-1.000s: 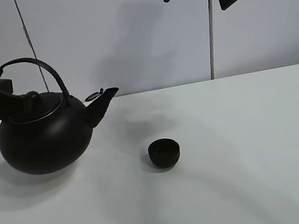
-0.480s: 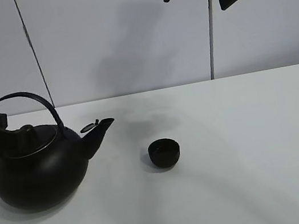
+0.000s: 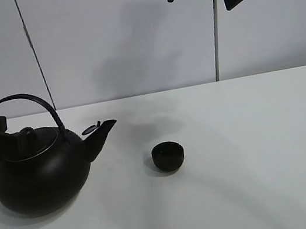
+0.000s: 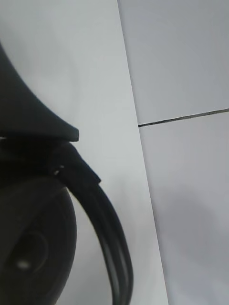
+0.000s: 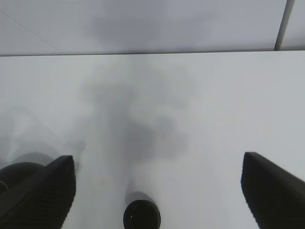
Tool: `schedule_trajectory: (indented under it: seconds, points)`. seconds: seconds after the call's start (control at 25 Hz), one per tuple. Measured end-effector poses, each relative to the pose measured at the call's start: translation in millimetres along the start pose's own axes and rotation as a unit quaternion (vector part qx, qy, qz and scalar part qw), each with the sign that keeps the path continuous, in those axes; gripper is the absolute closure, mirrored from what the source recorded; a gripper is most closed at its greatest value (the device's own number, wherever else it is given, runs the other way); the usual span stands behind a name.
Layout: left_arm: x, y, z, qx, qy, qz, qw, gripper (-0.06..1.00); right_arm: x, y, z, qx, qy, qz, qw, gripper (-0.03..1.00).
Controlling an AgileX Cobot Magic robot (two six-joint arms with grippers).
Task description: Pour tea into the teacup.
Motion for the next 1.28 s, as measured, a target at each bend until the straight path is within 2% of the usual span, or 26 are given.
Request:
schedule_trajectory:
  seconds: [0.36, 0.72, 1.0, 1.28]
  points:
    - [-3.0, -1.8, 1.5, -0.001, 0.05, 0.015, 0.999, 0.83, 0.0, 0.0, 0.0, 0.0, 0.0, 0.0, 1.0, 0.32]
    - [-4.0, -2.3, 1.6, -0.002, 0.059, 0.019, 0.998, 0.83, 0.0, 0.0, 0.0, 0.0, 0.0, 0.0, 1.0, 0.32]
    - [-4.6, -7.7, 2.5, -0.011, 0.063, 0.026, 0.998, 0.77, 0.0, 0.0, -0.1, -0.001, 0.0, 0.0, 1.0, 0.32]
    - [-4.3, -12.2, 1.4, -0.028, 0.065, 0.027, 0.997, 0.67, 0.0, 0.0, -0.1, -0.001, 0.0, 0.0, 1.0, 0.32]
Point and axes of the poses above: a point on each arm's last joint axis where the gripper is mounted, y pointing out along that axis toward the gripper, x along the wrist's bending axis when the last joint is at zero, z = x × y, the point moved 2 cm from there along y, pointing out along that axis toward the gripper, and after that the axes turned 7 degrees about y, right-handed, at the moved point
